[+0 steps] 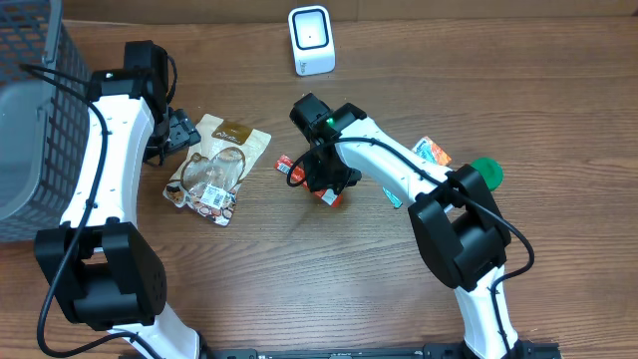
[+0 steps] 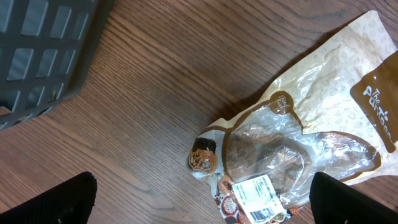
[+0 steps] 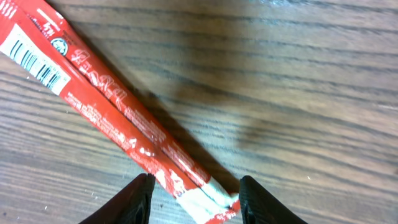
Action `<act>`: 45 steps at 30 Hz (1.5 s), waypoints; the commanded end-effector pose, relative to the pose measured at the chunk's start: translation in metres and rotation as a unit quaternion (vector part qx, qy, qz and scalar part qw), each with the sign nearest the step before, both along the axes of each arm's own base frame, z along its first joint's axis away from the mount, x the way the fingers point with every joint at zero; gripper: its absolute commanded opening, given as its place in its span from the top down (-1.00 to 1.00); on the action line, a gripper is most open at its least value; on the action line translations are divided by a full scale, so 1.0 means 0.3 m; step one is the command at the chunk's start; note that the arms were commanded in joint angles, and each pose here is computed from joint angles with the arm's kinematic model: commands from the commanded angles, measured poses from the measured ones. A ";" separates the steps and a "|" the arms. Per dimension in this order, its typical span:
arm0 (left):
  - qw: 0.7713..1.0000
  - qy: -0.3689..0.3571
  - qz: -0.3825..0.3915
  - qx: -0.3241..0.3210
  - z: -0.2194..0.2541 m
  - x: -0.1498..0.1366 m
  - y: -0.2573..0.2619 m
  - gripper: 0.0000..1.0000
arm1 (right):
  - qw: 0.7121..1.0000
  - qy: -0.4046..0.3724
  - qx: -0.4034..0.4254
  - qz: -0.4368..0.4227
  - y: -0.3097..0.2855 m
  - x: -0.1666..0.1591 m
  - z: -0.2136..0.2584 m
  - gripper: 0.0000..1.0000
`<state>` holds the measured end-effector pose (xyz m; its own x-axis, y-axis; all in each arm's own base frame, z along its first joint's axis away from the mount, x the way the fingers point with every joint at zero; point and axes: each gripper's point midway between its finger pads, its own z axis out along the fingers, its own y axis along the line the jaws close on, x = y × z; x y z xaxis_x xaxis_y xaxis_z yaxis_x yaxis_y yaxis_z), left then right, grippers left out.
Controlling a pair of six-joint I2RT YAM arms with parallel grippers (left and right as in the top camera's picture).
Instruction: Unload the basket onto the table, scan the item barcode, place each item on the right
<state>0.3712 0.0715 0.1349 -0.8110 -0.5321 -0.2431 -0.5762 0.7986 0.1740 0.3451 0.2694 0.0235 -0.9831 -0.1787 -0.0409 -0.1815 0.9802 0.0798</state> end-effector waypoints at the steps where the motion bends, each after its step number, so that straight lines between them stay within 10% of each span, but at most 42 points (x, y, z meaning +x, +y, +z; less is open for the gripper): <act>1: 1.000 -0.012 -0.003 0.006 0.027 0.014 -0.002 -1.00 | 1.000 -0.027 0.012 -0.002 0.003 0.026 0.095 0.05; 33: 1.000 -0.012 -0.003 0.006 0.027 0.014 -0.002 -1.00 | 1.000 -0.007 -0.019 -0.002 -0.054 -0.029 -0.030 0.06; 45: 1.000 -0.012 -0.003 0.006 0.027 0.014 -0.002 -1.00 | 1.000 0.000 -0.024 -0.004 -0.067 -0.046 -0.055 0.93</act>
